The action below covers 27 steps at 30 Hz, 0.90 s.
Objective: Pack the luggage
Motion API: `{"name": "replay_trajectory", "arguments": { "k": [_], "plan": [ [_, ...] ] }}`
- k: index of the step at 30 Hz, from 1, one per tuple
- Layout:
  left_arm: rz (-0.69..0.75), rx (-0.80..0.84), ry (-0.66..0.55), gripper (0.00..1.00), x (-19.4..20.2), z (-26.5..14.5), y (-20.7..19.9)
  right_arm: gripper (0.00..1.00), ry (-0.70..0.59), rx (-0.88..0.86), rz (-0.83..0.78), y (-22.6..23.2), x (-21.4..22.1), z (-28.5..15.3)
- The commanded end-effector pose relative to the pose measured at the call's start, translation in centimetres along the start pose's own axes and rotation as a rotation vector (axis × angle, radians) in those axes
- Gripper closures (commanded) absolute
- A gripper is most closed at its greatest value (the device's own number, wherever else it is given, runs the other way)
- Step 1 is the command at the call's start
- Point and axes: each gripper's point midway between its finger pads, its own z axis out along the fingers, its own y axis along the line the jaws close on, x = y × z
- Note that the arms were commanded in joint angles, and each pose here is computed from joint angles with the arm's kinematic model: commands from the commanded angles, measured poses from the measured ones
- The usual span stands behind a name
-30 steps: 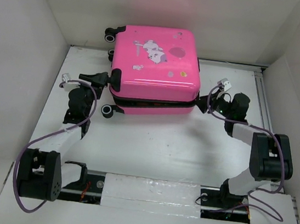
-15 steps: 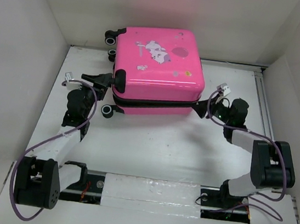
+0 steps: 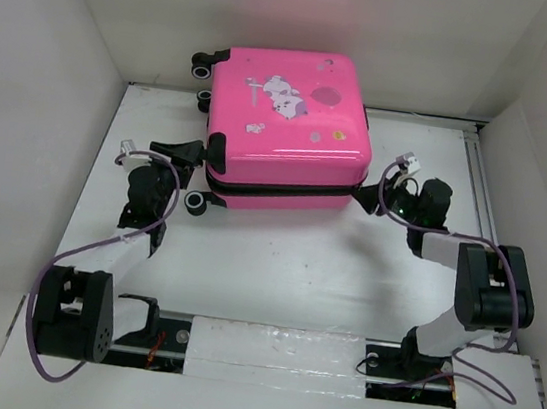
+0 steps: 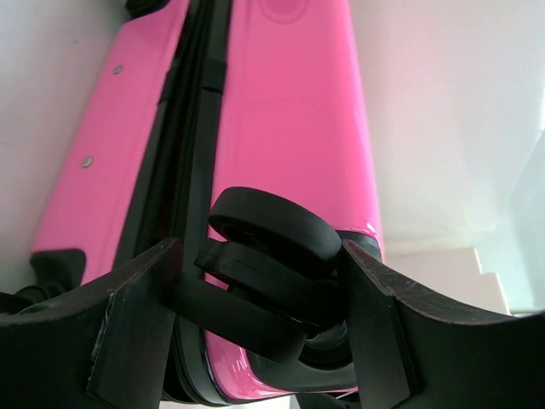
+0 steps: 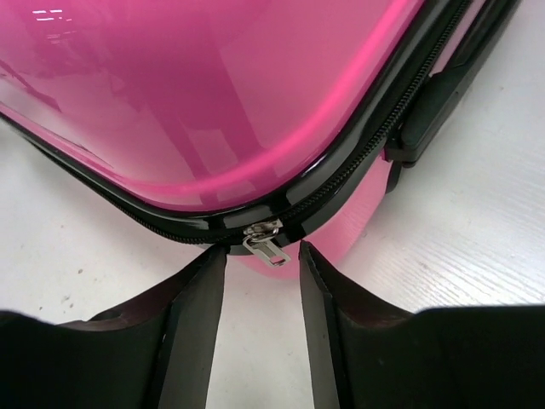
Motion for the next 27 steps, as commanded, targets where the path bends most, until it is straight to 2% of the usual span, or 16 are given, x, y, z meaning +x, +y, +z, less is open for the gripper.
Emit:
{"name": "replay_trajectory", "arguments": {
  "k": [1, 5, 12, 15, 21, 23, 24, 26, 27],
  "plan": [
    [0.046, 0.153, 0.009, 1.0, 0.2, -0.1, -3.5, 0.54, -0.075, -0.059, -0.075, 0.2, -3.2, 0.9],
    [0.046, 0.142, 0.012, 1.0, 0.3, 0.1, -3.1, 0.61, -0.088, -0.075, -0.091, 0.3, -3.4, 1.1],
    [0.045, 0.122, 0.018, 1.0, 0.5, 0.4, -1.7, 0.85, -0.108, -0.097, -0.116, 0.1, -3.8, 2.1],
    [0.045, 0.122, 0.018, 1.0, 0.5, 0.4, -1.7, 1.0, -0.13, -0.092, -0.117, 0.1, -3.8, 2.1],
    [0.054, 0.122, 0.018, 1.0, 0.6, 0.3, -1.5, 1.0, -0.141, -0.073, -0.112, 1.6, -3.6, 1.8],
    [0.065, 0.129, 0.038, 1.0, 1.4, 0.2, -1.6, 1.0, -0.104, -0.066, -0.083, 3.1, -2.1, 1.9],
    [0.065, 0.133, 0.049, 1.0, 2.0, 0.2, -1.8, 1.0, -0.112, -0.062, -0.124, 3.9, -2.8, 1.9],
    [0.077, 0.132, 0.047, 1.0, 2.2, 0.2, -1.8, 1.0, -0.019, -0.036, -0.106, 6.0, -0.1, 2.4],
    [0.077, 0.135, 0.046, 1.0, 2.2, 0.3, -1.8, 1.0, -0.027, -0.038, -0.142, 7.4, -0.8, 2.4]
  ]
}}
